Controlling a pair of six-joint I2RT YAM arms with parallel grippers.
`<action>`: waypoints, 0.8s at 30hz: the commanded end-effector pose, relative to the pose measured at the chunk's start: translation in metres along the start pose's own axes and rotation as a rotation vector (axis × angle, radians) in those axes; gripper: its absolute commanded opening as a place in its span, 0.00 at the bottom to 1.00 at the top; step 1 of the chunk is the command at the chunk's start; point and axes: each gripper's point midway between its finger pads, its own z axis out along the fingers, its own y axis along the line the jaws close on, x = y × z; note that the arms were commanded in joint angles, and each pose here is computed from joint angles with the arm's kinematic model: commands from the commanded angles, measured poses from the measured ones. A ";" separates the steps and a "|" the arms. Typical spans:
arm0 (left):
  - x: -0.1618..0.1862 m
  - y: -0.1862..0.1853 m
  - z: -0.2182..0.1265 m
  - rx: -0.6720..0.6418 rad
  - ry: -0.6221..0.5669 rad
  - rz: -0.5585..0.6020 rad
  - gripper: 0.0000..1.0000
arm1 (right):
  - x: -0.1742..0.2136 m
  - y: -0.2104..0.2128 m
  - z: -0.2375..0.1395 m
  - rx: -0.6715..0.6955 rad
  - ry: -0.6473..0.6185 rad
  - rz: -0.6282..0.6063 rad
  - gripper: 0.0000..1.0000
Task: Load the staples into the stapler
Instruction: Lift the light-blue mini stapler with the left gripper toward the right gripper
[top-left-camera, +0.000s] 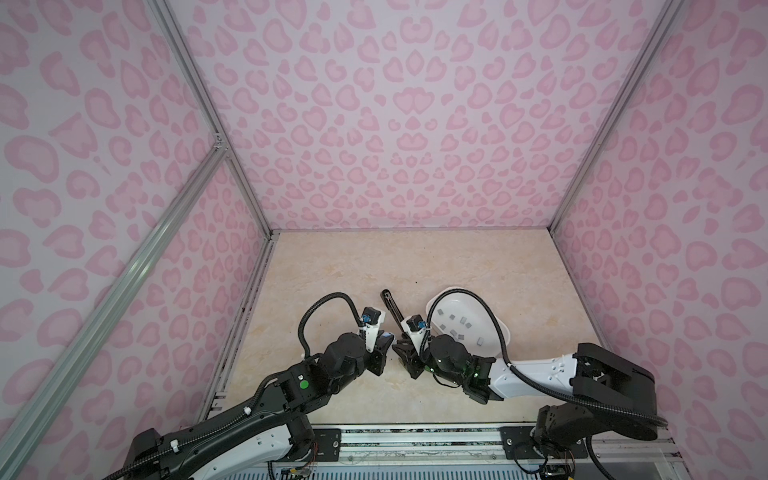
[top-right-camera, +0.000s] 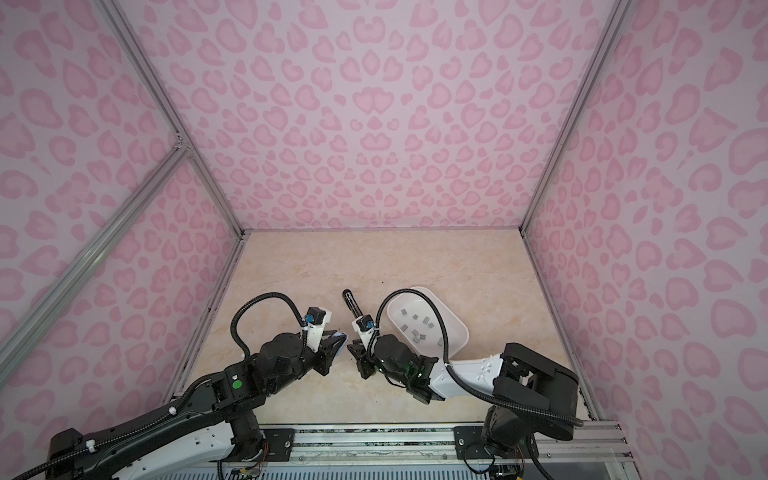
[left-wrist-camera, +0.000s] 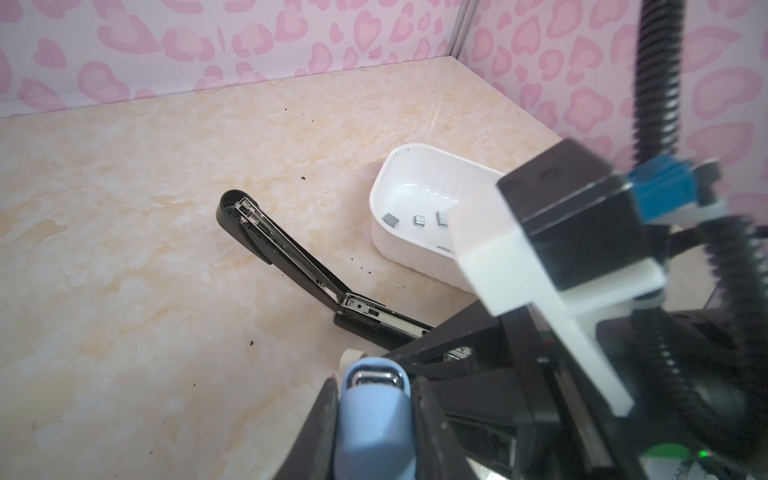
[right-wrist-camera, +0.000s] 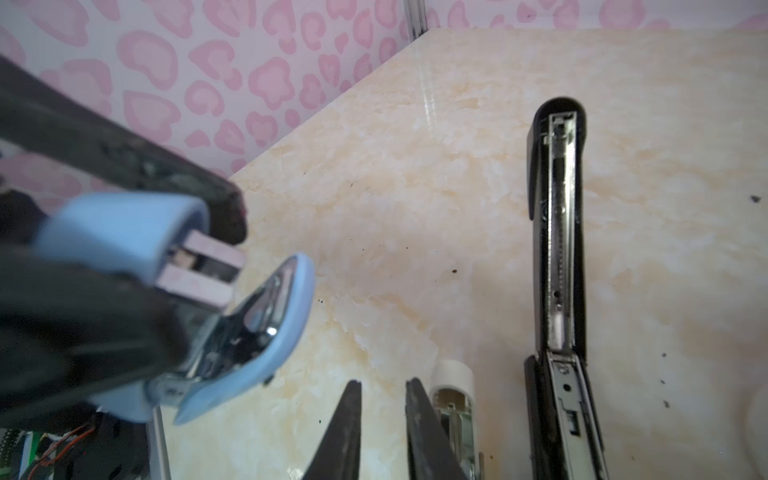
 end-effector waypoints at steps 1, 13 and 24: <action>-0.001 0.001 -0.001 -0.004 -0.014 0.005 0.03 | -0.021 -0.004 -0.011 0.025 -0.073 0.000 0.20; 0.001 -0.005 0.003 0.027 0.005 0.018 0.03 | -0.037 0.011 -0.006 -0.024 -0.090 -0.014 0.17; 0.003 -0.004 0.004 0.021 0.004 0.018 0.03 | -0.043 0.010 -0.007 -0.013 -0.099 -0.031 0.18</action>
